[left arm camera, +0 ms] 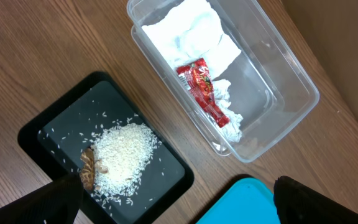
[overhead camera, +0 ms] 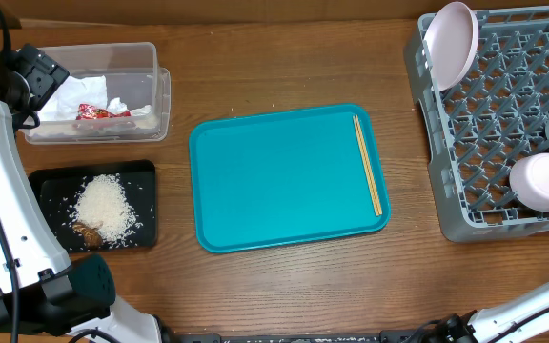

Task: Sort waste into correct bins and load items into the dishwasher
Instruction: 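Carry the white cup right and set it into the dish rack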

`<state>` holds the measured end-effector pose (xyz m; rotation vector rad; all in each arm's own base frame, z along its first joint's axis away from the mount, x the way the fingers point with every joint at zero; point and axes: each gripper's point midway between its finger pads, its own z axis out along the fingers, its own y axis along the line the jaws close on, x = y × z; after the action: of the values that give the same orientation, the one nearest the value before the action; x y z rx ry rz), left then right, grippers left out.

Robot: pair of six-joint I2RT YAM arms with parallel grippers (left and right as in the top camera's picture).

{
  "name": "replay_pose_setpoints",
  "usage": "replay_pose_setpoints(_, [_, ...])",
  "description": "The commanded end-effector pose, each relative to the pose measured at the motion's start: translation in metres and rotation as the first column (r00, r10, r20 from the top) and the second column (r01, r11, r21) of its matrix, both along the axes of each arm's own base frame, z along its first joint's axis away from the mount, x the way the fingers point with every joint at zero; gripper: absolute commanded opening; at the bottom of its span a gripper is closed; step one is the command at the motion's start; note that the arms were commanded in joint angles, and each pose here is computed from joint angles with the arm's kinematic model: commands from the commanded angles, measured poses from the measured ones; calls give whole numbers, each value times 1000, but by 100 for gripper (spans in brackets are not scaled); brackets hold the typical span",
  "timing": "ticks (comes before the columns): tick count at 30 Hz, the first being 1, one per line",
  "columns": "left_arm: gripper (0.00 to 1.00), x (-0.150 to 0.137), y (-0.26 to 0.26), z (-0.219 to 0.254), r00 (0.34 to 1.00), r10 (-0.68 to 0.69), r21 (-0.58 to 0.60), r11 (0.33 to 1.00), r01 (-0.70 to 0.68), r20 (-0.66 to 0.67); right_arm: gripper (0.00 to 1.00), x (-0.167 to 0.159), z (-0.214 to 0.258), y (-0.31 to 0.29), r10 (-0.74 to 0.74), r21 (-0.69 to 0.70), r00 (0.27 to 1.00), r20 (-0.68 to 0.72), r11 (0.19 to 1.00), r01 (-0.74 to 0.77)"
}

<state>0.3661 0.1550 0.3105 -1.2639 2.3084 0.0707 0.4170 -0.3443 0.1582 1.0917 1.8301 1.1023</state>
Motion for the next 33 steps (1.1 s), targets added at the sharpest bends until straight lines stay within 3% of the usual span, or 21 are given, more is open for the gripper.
replay_pose_setpoints(1, [100,2,0,-3,1000,-17,16,1000,17,-15,4,-13,-45,-9,-81,32,981,-177,996,88])
replay_pose_setpoints(6, [100,3,0,-3,1000,-17,16,1000,17,-15,4,-37,-65,-16,-136,50,941,-309,986,159])
replay_pose_setpoints(15, [100,2,1,-3,1000,-15,16,1000,16,-15,10,-60,-69,-24,-147,61,932,-330,982,176])
replay_pose_setpoints(18, [100,2,1,-3,1000,-16,16,1000,16,-15,21,-62,-72,-23,-145,50,927,-345,984,173])
replay_pose_setpoints(28, [100,2,0,-3,1000,-16,16,1000,16,-15,22,-62,-76,-32,-171,-10,918,-357,984,180])
replay_pose_setpoints(33, [100,2,0,-3,1000,-17,16,1000,17,-15,16,-52,-61,-24,-133,58,952,-276,986,155])
